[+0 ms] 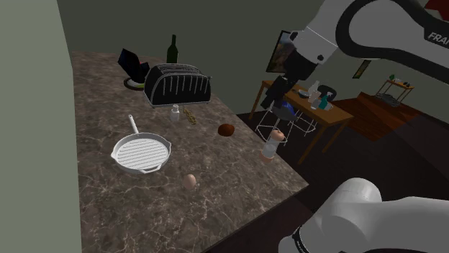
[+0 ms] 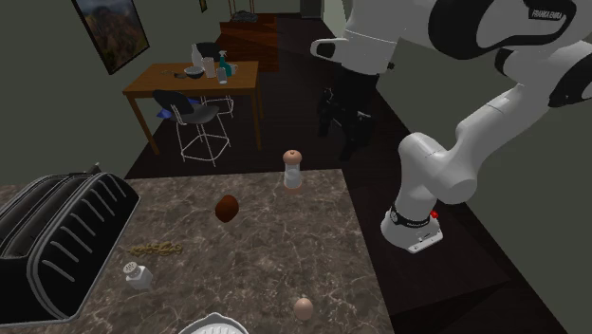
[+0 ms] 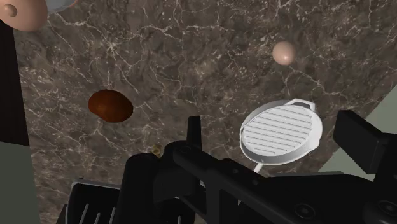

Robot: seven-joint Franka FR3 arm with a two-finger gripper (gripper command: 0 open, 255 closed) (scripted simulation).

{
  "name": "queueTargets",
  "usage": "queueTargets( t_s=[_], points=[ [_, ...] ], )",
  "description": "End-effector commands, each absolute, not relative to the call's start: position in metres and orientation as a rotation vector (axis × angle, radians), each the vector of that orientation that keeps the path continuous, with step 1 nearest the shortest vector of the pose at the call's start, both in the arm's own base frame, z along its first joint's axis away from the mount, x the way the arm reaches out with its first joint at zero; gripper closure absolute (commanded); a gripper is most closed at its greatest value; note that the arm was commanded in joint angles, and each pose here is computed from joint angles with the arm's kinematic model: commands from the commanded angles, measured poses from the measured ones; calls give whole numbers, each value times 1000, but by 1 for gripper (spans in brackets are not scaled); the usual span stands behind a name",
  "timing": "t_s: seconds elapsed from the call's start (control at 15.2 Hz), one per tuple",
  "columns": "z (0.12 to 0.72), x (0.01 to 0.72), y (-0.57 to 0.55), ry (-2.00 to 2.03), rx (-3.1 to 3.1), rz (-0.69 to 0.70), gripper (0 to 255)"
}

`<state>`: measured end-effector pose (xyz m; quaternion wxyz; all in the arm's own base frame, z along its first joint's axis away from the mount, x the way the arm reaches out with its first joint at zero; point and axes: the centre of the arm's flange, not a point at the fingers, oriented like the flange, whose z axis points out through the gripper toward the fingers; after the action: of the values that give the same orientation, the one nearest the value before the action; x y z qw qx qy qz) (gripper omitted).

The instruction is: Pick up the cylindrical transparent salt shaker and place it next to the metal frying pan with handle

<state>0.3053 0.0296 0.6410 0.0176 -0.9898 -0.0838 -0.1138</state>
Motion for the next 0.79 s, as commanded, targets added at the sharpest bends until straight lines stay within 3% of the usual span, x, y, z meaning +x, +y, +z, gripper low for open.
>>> queueTargets(
  t_s=[0.0,0.73],
  points=[
    [641,305,30,-260,-3075,-354,0],
    [549,307,-73,-175,-3139,-374,0]
  ],
)
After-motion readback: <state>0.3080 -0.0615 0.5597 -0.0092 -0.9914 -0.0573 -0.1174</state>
